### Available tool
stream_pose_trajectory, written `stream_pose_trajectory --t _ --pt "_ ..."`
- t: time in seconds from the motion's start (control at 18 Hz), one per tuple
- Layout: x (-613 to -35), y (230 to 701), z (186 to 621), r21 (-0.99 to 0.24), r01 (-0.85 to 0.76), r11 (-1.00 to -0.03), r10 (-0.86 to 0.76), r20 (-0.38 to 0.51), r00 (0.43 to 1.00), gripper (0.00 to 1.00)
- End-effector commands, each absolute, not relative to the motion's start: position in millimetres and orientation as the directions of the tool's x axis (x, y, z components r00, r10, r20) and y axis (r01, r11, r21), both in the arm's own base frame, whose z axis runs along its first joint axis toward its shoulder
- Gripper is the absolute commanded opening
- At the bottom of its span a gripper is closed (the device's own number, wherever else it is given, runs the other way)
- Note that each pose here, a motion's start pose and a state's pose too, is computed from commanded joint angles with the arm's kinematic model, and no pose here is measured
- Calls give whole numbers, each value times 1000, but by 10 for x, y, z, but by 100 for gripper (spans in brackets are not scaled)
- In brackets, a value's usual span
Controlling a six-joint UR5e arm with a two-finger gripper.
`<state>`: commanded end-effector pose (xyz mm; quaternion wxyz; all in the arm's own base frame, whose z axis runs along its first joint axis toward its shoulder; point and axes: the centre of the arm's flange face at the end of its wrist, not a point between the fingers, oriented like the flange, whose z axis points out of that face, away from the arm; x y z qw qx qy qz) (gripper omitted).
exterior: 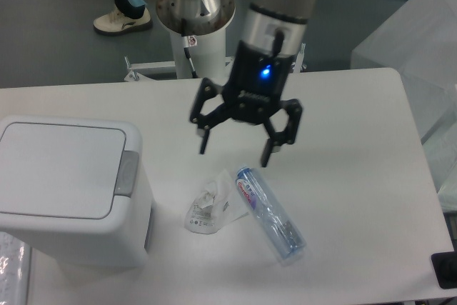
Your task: Open the trash can
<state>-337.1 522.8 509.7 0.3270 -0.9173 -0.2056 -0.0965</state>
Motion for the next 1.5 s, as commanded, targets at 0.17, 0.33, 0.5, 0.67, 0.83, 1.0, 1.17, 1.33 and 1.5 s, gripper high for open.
stream_pose_trajectory --t 0.17,0.33,0.5,0.67,0.83,1.0,1.17,1.33,1.5 --pt "-3202 5323 5028 -567 459 -684 322 330 887 100" --pt "-3083 5338 4912 -561 463 -686 319 340 885 100" --pt "-2982 5365 4800 -550 458 -699 310 345 886 100" --pt "-2954 5374 4737 -540 459 -705 309 348 885 100" --pt "-2949 5382 4728 -539 459 -706 308 349 885 100" --pt "-2932 5402 4710 -537 457 -710 305 350 886 100" --pt "-2935 5418 4691 -538 455 -710 303 349 887 100" --pt "-2940 5434 4675 -545 450 -707 301 344 889 100" --pt "-2934 5452 4647 -541 450 -711 300 345 889 100"
